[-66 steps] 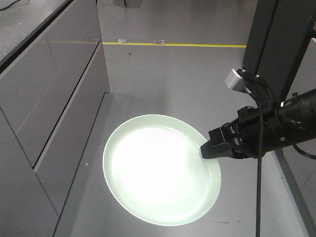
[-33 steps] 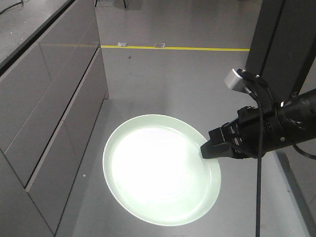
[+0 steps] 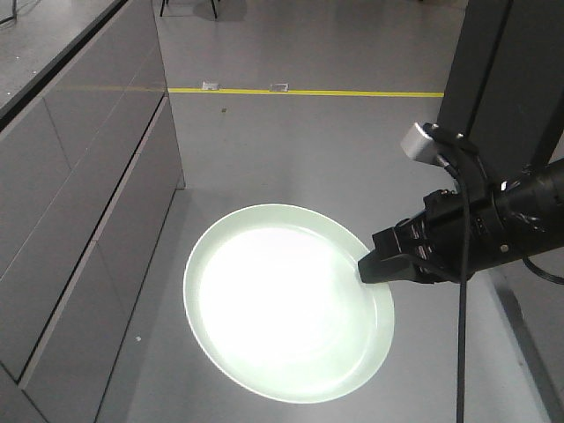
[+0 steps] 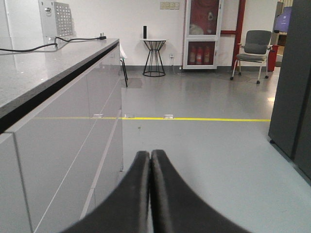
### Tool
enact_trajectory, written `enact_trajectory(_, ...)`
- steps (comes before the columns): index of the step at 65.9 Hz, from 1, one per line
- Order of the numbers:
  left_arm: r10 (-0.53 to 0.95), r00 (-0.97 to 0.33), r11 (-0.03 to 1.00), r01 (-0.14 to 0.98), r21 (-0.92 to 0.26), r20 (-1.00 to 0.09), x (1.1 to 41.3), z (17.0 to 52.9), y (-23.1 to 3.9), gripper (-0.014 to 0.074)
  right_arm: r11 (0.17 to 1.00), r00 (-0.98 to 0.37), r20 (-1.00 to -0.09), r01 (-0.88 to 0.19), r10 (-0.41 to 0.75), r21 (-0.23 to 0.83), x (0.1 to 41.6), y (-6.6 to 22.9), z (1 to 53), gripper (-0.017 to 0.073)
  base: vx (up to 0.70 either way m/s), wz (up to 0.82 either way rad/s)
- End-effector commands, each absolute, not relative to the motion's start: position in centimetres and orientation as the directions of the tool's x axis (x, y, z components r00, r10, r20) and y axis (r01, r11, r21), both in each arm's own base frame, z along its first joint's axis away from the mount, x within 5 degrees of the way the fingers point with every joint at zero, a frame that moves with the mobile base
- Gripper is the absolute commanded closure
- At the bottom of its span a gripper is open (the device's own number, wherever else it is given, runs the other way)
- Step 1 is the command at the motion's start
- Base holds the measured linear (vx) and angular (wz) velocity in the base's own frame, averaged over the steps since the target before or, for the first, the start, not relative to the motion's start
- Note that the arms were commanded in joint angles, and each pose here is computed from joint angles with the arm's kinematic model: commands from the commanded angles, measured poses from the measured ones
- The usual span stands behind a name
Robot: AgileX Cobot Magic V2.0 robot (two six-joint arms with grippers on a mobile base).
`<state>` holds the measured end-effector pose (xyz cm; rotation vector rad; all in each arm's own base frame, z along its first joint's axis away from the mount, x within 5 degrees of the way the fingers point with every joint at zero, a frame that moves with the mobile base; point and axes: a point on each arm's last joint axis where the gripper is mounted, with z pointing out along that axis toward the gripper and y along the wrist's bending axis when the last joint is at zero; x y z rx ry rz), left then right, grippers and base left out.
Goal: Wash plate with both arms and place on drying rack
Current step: 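Drive along the aisle carrying the plate in the right gripper, then turn the base toward the sink counter with the plate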
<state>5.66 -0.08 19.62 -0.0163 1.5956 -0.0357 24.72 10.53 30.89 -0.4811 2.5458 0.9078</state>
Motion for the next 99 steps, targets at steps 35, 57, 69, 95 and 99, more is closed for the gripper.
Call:
enact_trajectory(35,-0.049,0.087,0.999,0.022,-0.047,-0.995,5.4,21.21,-0.1,0.0601,0.71,-0.837,-0.529,-0.456,-0.138,0.537,24.5,10.62,32.71,0.0568,0.18,-0.06)
enact_trajectory(57,-0.049,0.087,0.999,0.022,-0.047,-0.995,5.4,21.21,-0.1,0.0601,0.71,-0.837,-0.529,-0.456,-0.138,0.537,24.5,10.62,32.71,0.0568,0.14,-0.17)
enact_trajectory(69,-0.049,0.087,0.999,0.022,-0.047,-0.995,5.4,21.21,-0.1,0.0601,0.71,-0.837,-0.529,-0.456,-0.138,0.537,24.5,10.62,32.71,0.0568,0.12,-0.24)
enact_trajectory(95,-0.049,0.087,0.999,0.022,-0.047,-0.995,5.4,21.21,-0.1,0.0601,0.71,-0.837,-0.529,-0.456,-0.138,0.537,24.5,10.62,32.71,0.0568,0.11,-0.31)
enact_trajectory(99,-0.049,0.087,0.999,0.022,-0.047,-0.995,5.4,21.21,-0.1,0.0601,0.71,-0.837,-0.529,-0.456,-0.138,0.537,24.5,10.62,32.71,0.0568,0.09,-0.36)
